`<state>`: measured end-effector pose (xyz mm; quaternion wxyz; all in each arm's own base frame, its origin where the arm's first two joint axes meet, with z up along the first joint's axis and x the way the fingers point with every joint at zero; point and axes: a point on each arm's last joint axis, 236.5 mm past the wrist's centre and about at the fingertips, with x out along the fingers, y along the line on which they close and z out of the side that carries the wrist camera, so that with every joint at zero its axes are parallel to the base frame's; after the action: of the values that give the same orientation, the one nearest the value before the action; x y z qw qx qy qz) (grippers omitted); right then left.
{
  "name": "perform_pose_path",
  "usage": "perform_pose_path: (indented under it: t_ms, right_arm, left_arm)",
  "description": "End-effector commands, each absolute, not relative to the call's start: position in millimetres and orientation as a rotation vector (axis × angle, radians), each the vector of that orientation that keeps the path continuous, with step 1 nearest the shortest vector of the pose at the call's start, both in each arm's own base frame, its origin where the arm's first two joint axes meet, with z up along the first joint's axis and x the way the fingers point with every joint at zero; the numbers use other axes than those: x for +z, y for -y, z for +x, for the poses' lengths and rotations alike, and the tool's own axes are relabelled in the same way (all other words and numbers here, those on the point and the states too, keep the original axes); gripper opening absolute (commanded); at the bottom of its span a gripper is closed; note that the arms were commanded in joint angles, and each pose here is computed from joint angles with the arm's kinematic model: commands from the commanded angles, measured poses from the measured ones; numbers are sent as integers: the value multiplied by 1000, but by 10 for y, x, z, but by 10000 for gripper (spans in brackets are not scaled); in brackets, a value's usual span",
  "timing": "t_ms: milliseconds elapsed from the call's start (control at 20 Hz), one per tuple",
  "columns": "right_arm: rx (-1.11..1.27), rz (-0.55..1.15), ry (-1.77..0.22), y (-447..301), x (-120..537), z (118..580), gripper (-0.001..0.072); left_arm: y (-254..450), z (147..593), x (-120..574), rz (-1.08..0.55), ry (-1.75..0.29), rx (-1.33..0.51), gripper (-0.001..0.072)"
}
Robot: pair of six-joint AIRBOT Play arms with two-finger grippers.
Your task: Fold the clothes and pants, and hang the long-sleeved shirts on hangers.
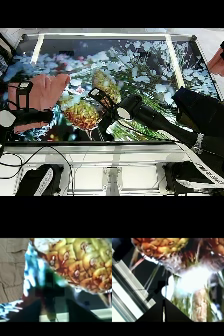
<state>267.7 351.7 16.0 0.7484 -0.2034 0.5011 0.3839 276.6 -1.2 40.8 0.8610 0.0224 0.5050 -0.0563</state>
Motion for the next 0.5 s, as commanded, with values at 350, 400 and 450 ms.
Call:
perform_pose_path:
  t_ms: [350, 400, 450]
  right_arm:
    - [843, -436, -1091, -3539, 166, 2679, 15]
    - [843, -436, -1091, -3539, 166, 2678, 15]
    - [843, -437, -1091, -3539, 166, 2679, 15]
  left_arm:
    - [-486, 2778, 425, 178, -1061, 54, 471]
    - [-689, 2785, 458, 191, -1051, 134, 543]
    - [-908, 2772, 479, 196, -1048, 209, 569]
